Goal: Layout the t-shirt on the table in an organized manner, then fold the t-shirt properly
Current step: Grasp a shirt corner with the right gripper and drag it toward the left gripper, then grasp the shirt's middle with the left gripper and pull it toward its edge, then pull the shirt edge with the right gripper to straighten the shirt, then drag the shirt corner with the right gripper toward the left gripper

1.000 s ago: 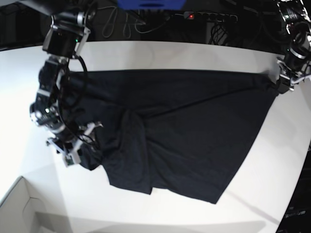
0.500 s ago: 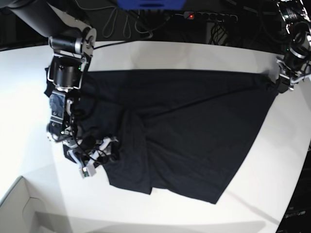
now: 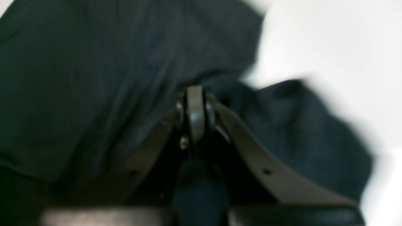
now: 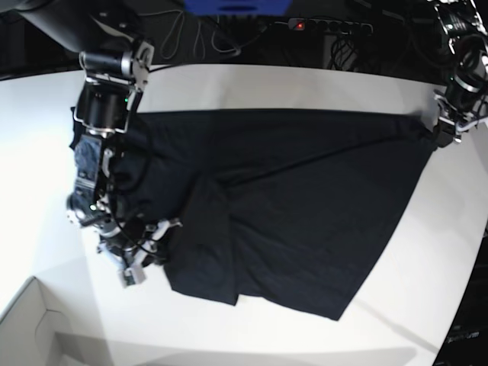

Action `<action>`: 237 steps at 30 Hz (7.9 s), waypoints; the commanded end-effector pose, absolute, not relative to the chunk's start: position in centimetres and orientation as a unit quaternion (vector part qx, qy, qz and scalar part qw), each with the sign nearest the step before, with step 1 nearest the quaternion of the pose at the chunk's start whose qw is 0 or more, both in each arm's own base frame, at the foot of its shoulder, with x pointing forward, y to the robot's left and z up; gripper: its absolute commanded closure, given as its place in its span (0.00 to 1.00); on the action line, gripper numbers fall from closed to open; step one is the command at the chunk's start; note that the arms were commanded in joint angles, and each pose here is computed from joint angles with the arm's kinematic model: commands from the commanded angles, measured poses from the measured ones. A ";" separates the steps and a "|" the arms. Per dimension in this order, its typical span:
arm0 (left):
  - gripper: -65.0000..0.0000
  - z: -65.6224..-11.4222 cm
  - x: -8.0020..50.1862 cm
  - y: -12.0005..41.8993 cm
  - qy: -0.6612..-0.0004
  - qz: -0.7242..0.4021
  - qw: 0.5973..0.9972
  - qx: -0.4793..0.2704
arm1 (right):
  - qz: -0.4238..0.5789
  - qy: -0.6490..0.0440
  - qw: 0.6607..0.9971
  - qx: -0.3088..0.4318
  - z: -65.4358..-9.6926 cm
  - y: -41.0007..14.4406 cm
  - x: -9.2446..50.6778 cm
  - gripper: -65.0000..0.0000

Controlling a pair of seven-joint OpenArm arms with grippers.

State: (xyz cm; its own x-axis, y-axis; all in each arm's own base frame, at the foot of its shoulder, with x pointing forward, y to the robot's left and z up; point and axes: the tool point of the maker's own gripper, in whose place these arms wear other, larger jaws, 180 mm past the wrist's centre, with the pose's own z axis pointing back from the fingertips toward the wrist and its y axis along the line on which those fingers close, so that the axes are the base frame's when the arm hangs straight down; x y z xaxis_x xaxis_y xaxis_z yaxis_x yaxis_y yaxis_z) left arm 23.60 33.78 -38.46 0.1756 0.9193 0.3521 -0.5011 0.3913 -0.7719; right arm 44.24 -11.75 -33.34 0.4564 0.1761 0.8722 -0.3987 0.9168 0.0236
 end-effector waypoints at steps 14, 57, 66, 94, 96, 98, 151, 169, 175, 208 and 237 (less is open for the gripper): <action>1.00 -35.2 27.6 33.5 -0.449 0.472 0.701 -0.291 | 0.305 -0.549 0.772 0.104 -26.5 -3.0 29.7 1.00; 0.36 -26.7 33.5 33.3 -0.545 0.406 0.664 -0.313 | 0.391 -0.365 0.827 0.171 -37.2 -1.4 17.5 0.52; 0.36 -26.1 41.2 8.9 -0.506 0.138 0.781 -0.340 | 0.236 -0.431 0.869 0.061 -35.1 -10.9 24.5 0.52; 0.36 -38.6 42.0 -7.6 -0.444 -0.210 0.866 -0.093 | 0.119 -0.418 0.900 -0.033 -35.9 -21.5 24.3 0.52; 0.38 -38.4 41.9 -8.0 -0.445 -0.217 0.864 -0.094 | 0.119 -0.418 0.900 -0.031 -36.0 -21.4 24.3 0.52; 0.52 -38.2 42.0 -8.1 -0.448 -0.213 0.863 -0.097 | 0.117 -0.425 0.897 -0.033 -35.6 -21.5 24.9 0.52; 0.99 -30.6 22.9 34.4 -0.524 0.381 0.761 -0.047 | 0.188 -0.479 0.856 0.045 -33.6 -14.5 35.5 0.52; 0.54 -24.6 24.6 35.7 -0.596 0.361 0.717 -0.036 | 0.194 -0.461 0.860 0.100 -32.4 -15.5 49.4 0.40; 0.54 -23.3 27.6 33.9 -0.613 0.339 0.711 -0.065 | 0.169 -0.455 0.870 0.087 -36.2 -16.1 50.9 0.40; 0.54 -27.3 32.0 30.7 -0.570 0.341 0.735 -0.133 | 0.259 -0.568 0.780 0.026 -29.0 -10.7 39.1 1.00; 0.54 -32.8 33.6 31.0 -0.512 0.392 0.748 -0.159 | 0.369 -0.499 0.772 0.136 -31.2 -1.1 23.5 0.40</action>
